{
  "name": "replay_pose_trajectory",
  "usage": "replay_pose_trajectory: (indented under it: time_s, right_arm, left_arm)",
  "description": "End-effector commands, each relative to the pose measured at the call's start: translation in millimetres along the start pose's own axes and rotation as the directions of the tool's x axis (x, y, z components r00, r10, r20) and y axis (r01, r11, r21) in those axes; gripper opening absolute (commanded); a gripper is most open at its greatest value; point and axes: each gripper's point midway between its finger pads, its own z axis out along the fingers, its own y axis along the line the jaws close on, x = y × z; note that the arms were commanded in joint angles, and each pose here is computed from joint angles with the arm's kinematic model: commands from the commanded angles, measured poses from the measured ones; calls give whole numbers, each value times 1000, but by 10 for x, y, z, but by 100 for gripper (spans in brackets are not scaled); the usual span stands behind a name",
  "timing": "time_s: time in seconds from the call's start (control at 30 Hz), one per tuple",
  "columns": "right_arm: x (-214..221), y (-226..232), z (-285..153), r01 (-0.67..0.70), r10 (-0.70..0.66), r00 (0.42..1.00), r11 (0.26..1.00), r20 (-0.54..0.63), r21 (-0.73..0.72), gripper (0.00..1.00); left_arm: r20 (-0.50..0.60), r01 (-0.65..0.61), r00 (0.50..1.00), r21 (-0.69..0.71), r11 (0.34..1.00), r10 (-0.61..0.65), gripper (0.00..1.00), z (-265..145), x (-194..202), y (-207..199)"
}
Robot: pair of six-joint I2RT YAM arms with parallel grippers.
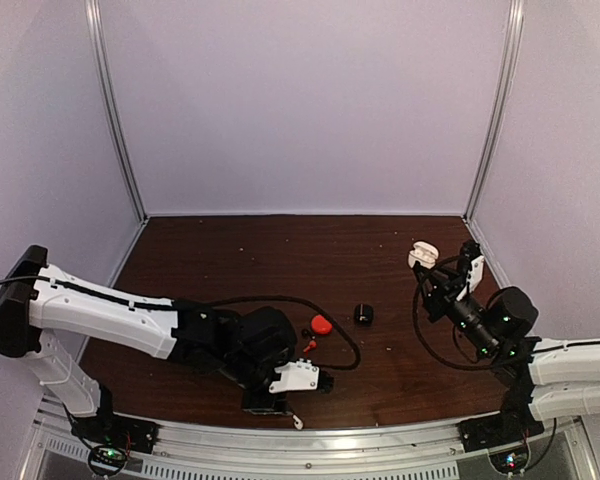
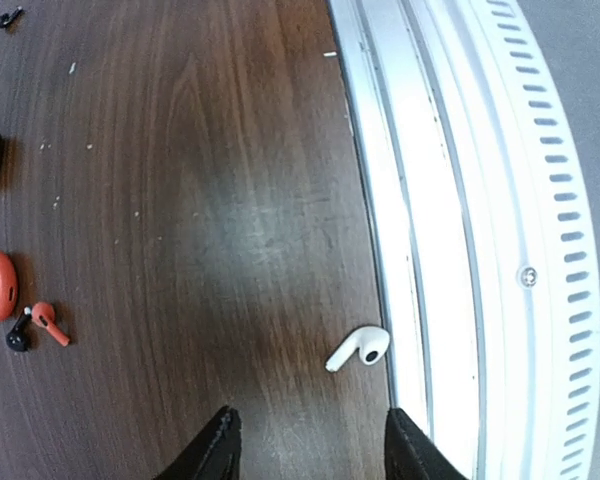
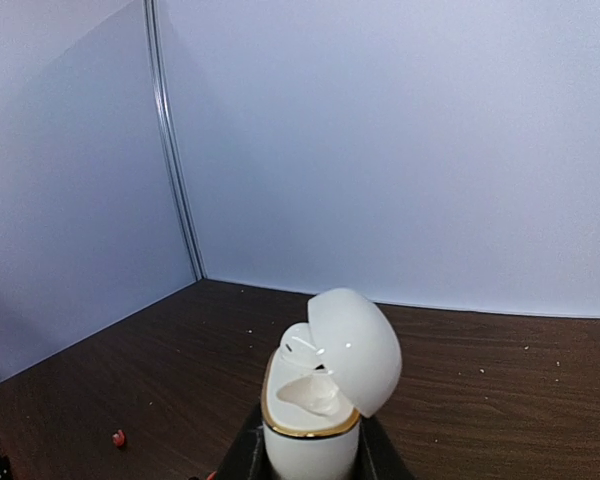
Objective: Insert the wireless bluetooth earbuds into the charging case
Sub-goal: Pick up the right earbud from the corner of the board.
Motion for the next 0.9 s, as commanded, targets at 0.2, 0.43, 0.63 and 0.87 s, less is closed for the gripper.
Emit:
replay_pose_trajectory:
  time_s: [0.2,0.43,0.63,0.87]
  right_arm:
    - [-148,-8,-36,-11,11,999,1000,39,0,0]
    - [-152,-27,-70,-14,14,999,1000,46,4,0]
    - [-169,-45,-101,-17,16,998,1000,55,9,0]
    - [-170,-65,-132,-20,19,998,1000,59,15,0]
  left_arm:
    - [-88,-317,943,61,946,321,49,336,-1,-204]
    - [-181,-393,899,75,917,400,44,503,48,-250]
    - [-225,-403,885,68,913,408,37,578,101,-210]
    - [-266,-385,885,46,922,383,20,610,198,-149]
